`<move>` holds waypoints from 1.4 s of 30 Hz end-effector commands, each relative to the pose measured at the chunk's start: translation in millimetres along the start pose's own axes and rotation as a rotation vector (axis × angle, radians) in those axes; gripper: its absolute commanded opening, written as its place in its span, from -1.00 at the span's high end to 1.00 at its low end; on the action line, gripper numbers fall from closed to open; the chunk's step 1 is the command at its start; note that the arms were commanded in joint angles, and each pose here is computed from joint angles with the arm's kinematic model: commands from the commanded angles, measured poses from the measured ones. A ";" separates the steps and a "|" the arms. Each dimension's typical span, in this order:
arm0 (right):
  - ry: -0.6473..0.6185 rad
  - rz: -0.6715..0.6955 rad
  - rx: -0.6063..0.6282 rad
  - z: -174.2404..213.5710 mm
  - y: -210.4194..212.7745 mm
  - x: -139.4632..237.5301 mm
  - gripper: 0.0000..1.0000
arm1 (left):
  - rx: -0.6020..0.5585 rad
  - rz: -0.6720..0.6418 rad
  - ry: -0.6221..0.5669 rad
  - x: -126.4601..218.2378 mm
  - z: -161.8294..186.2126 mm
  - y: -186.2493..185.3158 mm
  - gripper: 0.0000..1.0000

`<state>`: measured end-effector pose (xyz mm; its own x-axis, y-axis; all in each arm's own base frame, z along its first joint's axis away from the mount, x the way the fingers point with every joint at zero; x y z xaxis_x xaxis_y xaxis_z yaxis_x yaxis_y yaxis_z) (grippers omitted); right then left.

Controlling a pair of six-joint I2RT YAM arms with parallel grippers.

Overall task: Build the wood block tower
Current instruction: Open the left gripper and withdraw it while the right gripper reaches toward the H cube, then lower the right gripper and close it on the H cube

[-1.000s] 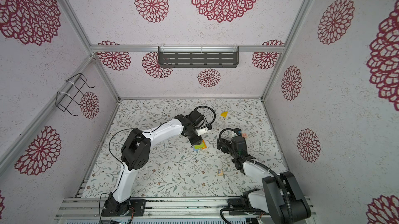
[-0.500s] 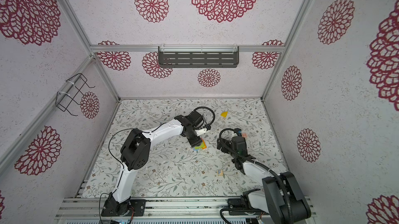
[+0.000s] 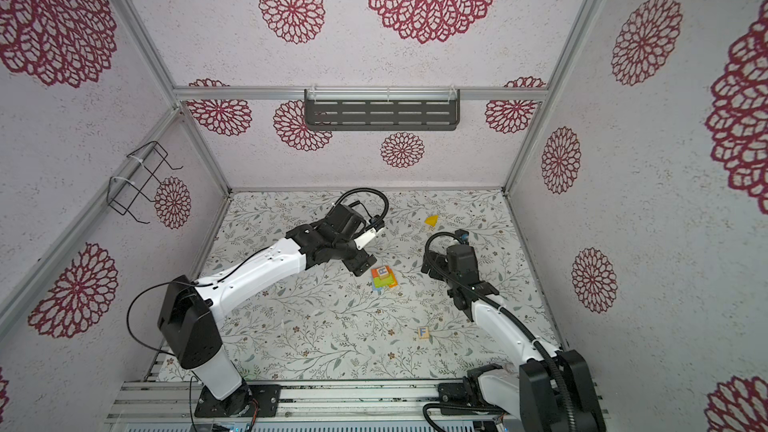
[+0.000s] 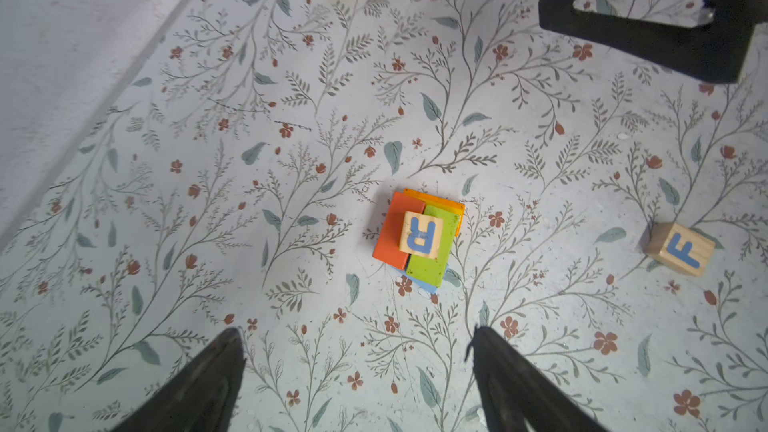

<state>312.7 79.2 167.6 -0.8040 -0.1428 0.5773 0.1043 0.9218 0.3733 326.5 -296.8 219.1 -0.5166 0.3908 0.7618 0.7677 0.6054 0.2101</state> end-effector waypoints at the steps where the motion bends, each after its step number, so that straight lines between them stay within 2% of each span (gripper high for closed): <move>1: 0.029 0.126 0.062 -8.7 -12.1 12.7 -0.85 | 0.161 -0.109 -0.053 0.3 -1.7 16.0 -0.94; 6: 0.082 0.233 0.133 -31.4 -14.8 24.0 -0.84 | 0.370 -0.200 -0.138 8.4 13.9 25.4 -0.95; 9: 0.142 0.244 0.143 -41.7 -16.9 24.5 -0.83 | 0.464 -0.204 -0.182 6.5 31.5 24.9 -0.95; 11: 0.188 0.231 0.124 -43.9 -21.2 21.9 -0.79 | 0.514 -0.224 -0.220 6.7 40.3 27.3 -0.95; 14: 0.264 0.221 0.043 -46.9 -34.9 12.6 -0.73 | 0.620 -0.324 -0.236 5.9 58.8 41.0 -0.95; 18: 0.332 0.278 0.002 -51.3 -47.0 -1.1 -0.65 | 0.747 -0.372 -0.222 -3.4 84.7 53.0 -0.95; 23: 0.381 0.351 0.005 -53.3 -58.4 -16.4 -0.61 | 0.776 -0.458 -0.194 -8.2 110.9 68.1 -0.95; 26: 0.432 0.363 0.074 -48.0 -64.5 -27.3 -0.62 | 0.831 -0.470 -0.195 -6.4 125.9 76.2 -0.95; 30: 0.439 0.340 0.147 -32.8 -77.3 -40.4 -0.57 | 0.891 -0.475 -0.255 -6.8 139.1 76.6 -0.95; 34: 0.417 0.340 0.129 -28.7 -100.5 -48.7 -0.50 | 0.919 -0.497 -0.273 -4.5 146.7 77.1 -0.95; 42: 0.432 0.297 0.122 -27.5 -124.8 -72.1 -0.50 | 0.936 -0.521 -0.301 -3.5 154.4 77.1 -0.95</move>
<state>358.6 -36.8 92.3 -0.3788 0.0466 0.9243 0.2642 0.9626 0.0597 324.9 -146.2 125.7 -0.8260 0.0183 0.5633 -0.0636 0.9901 -0.1254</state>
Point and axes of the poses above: each gripper's point midway between its finger pads, its own x axis back along the fingers, its own y axis along the line the jaws close on, z = x × y, the point moved 4 cm from there along x, back along the fingers, and after that the axes turned 3 degrees about -x, right-handed, at the moved point
